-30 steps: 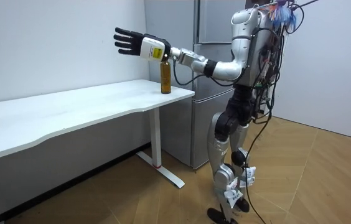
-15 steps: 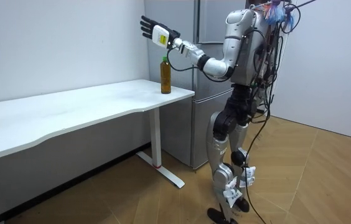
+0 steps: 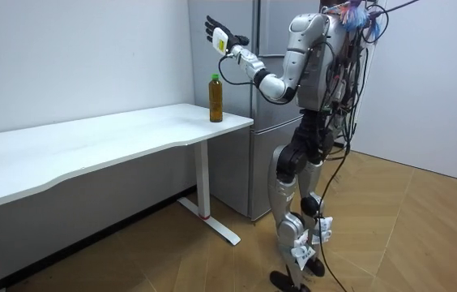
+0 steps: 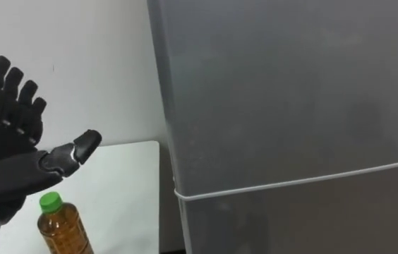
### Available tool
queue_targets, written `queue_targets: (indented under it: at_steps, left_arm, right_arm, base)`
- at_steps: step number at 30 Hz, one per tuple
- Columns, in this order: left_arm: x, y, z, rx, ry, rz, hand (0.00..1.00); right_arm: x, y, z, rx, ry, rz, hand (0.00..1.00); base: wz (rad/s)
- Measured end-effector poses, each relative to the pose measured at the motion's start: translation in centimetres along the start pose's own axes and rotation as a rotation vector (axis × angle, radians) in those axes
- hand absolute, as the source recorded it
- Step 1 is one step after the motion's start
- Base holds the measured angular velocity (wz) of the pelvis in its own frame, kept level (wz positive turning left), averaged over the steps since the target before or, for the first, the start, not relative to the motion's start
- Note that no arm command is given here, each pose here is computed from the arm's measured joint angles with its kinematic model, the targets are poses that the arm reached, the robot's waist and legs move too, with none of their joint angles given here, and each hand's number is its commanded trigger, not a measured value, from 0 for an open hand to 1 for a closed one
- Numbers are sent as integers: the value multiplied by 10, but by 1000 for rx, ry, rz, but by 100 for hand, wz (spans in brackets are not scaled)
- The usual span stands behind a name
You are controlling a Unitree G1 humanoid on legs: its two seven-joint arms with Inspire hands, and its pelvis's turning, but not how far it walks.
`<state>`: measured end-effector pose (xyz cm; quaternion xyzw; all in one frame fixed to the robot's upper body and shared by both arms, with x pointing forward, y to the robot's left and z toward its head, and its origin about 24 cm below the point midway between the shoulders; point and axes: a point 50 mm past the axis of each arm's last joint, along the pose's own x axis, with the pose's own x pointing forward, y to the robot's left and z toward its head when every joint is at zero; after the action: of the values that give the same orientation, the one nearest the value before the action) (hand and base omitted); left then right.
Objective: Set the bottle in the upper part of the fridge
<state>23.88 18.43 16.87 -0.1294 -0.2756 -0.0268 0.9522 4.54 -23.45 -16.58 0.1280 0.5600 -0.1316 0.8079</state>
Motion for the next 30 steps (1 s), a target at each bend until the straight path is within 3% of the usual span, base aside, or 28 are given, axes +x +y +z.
queue_targets:
  at_steps: [6, 12, 25, 30]
  left_arm:
    - [3, -10, 0, -11, 9, -86, 0]
    - [16, -27, 10, -64, -54, -191, 0]
    - [7, -65, -5, -155, 30, -462, 0]
    - [5, -65, -10, -178, 53, -483, 0]
  right_arm:
    - [2, 2, 2, 1, 11, -2, 0]
    - [1, -1, 3, -22, 13, -3, 0]
    - [2, 0, 6, -24, 8, 10, 0]
    - [3, 1, 10, -64, 14, 19, 0]
  base:
    - [1]
    - [4]
    - [-6]
    - [-3]
